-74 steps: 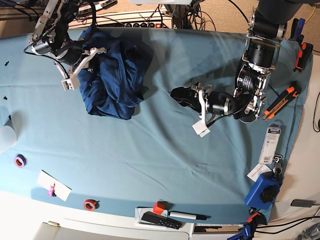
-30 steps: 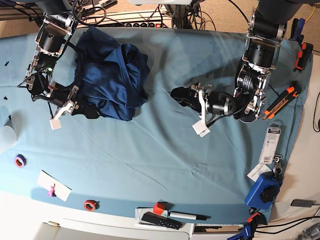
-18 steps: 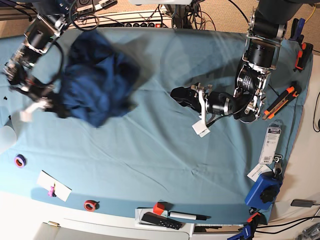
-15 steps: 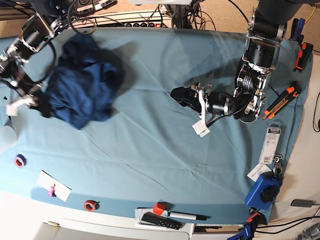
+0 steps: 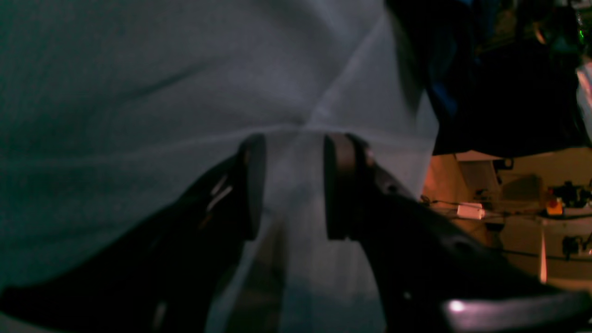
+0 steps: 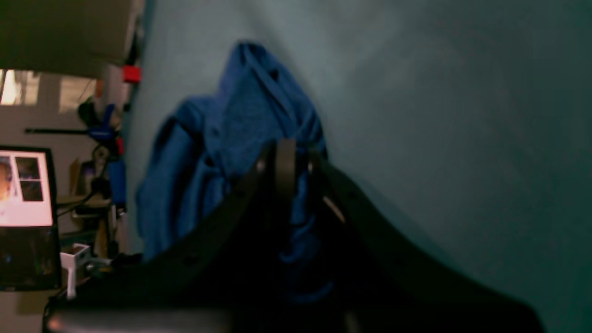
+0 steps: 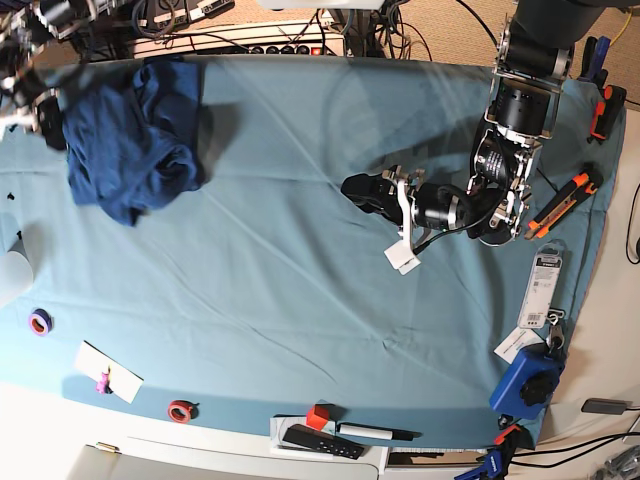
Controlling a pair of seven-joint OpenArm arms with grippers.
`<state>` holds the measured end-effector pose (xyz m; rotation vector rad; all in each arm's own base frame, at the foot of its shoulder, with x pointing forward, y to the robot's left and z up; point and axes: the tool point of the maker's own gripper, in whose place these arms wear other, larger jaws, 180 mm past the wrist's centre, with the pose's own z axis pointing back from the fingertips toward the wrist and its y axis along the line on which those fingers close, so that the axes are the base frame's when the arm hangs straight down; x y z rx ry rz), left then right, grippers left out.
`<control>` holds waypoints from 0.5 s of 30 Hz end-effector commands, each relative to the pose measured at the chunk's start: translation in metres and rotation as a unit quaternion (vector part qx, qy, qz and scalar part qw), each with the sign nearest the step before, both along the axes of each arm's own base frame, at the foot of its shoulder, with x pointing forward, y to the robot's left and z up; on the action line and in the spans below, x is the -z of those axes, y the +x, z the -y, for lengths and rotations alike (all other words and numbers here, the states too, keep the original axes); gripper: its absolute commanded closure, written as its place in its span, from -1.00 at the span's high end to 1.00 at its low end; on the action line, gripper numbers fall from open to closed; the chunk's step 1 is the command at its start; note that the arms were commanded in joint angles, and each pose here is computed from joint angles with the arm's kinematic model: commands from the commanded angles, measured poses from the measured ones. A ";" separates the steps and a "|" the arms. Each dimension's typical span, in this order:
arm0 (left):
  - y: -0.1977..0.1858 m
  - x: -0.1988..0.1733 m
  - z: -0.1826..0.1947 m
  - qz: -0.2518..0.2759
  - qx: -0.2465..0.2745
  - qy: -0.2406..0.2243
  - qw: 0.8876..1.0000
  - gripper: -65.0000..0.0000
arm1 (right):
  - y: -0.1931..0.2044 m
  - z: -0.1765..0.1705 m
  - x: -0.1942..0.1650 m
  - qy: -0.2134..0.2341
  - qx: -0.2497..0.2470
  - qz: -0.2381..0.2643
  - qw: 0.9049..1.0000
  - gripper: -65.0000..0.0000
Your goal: Layout the t-shirt on the table in an organized manner, then fold the t-shirt properly
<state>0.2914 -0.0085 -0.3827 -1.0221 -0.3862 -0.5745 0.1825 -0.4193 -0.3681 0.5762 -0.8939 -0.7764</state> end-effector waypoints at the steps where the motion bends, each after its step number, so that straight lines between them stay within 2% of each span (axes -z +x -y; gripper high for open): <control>1: 0.012 -0.016 0.003 0.022 -0.006 -0.019 1.000 -0.33 | 0.000 0.015 -0.019 -0.021 0.009 0.023 0.999 -1.00; 9: 0.012 -0.016 0.003 0.022 -0.006 -0.019 1.000 -0.33 | -0.029 0.016 -0.015 -0.013 0.018 0.012 1.000 -1.00; 13: 0.012 -0.016 0.003 0.022 -0.006 -0.019 1.000 -0.33 | -0.024 0.016 -0.025 -0.015 0.016 0.043 0.999 -1.00; 14: 0.012 -0.016 0.003 0.022 -0.006 -0.019 1.000 -0.33 | -0.021 0.016 -0.030 -0.026 0.008 0.059 0.998 -0.94; 15: 0.012 -0.016 0.003 0.022 -0.006 -0.019 1.000 -0.33 | -0.018 0.017 -0.035 -0.027 0.008 0.073 0.997 -0.70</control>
